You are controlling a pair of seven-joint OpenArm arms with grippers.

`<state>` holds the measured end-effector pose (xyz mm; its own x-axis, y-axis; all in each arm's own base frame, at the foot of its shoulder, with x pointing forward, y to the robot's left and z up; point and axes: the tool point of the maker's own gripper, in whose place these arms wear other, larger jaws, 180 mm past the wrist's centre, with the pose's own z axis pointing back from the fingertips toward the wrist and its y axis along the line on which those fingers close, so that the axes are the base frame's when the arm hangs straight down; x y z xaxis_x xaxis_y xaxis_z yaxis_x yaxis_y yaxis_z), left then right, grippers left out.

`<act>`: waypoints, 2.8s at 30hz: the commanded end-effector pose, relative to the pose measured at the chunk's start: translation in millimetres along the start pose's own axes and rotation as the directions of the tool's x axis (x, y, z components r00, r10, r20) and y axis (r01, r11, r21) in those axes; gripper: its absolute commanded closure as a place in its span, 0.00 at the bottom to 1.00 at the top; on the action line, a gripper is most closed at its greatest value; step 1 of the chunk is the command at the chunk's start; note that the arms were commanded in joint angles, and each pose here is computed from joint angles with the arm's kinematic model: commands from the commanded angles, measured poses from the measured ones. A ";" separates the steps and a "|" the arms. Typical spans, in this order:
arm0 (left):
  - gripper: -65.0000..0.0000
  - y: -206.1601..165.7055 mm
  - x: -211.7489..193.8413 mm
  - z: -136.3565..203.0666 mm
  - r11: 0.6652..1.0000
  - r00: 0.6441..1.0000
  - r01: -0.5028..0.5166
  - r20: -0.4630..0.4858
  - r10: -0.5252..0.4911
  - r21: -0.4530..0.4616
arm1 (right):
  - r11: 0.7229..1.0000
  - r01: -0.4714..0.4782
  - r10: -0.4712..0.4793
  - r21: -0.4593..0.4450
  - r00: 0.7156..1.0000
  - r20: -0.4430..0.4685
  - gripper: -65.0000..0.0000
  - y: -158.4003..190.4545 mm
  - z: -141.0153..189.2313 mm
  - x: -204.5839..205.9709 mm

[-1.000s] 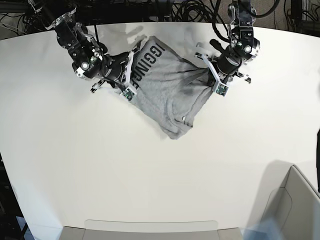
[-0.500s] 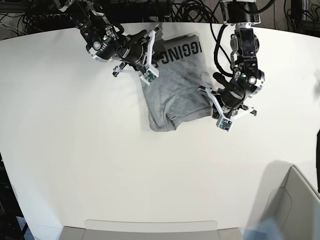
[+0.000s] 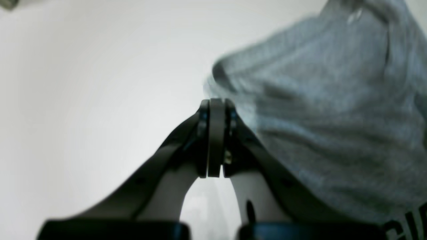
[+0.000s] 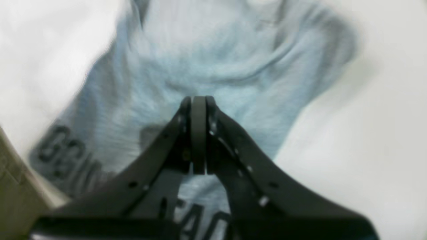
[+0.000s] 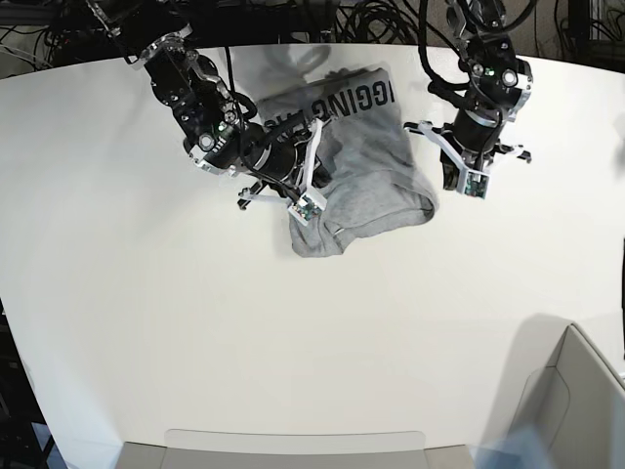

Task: Fold the T-shirt properly
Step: 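Grasp the bundle with both grippers and rotate it on the table, then slide the folded shirt with the left gripper away from the right gripper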

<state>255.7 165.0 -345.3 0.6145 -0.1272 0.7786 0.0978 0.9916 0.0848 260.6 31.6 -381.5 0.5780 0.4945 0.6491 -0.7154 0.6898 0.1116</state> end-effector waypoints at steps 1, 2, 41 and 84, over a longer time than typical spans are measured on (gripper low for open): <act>1.00 -0.9 4.3 5.9 1.000 0.999 -0.021 0.045 0.021 0.004 | 1.000 0.007 -0.007 -0.003 0.999 0.032 1.00 -7.5 -6.9 8.1; 1.00 -2.4 0.4 8.2 1.000 0.999 -0.029 0.045 0.029 0.003 | 1.000 0.019 -0.019 -0.004 1.000 0.010 1.00 -10.8 -14.0 0.1; 1.00 -128.4 -69.4 -50.2 0.976 0.999 -0.044 0.015 0.048 -0.215 | 0.754 0.432 -0.240 -0.494 0.882 0.406 1.00 -179.6 179.9 -36.9; 1.00 105.4 84.5 -0.2 0.980 0.858 0.154 0.476 -0.195 0.124 | 0.867 0.241 -0.093 -0.436 0.938 0.333 1.00 -138.0 174.2 -29.8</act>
<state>316.7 256.8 -284.9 0.1829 -0.2825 0.9417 0.1055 0.9579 0.2669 269.5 -172.2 -298.9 0.5253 0.2174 0.8227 -0.2995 0.9522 -0.0604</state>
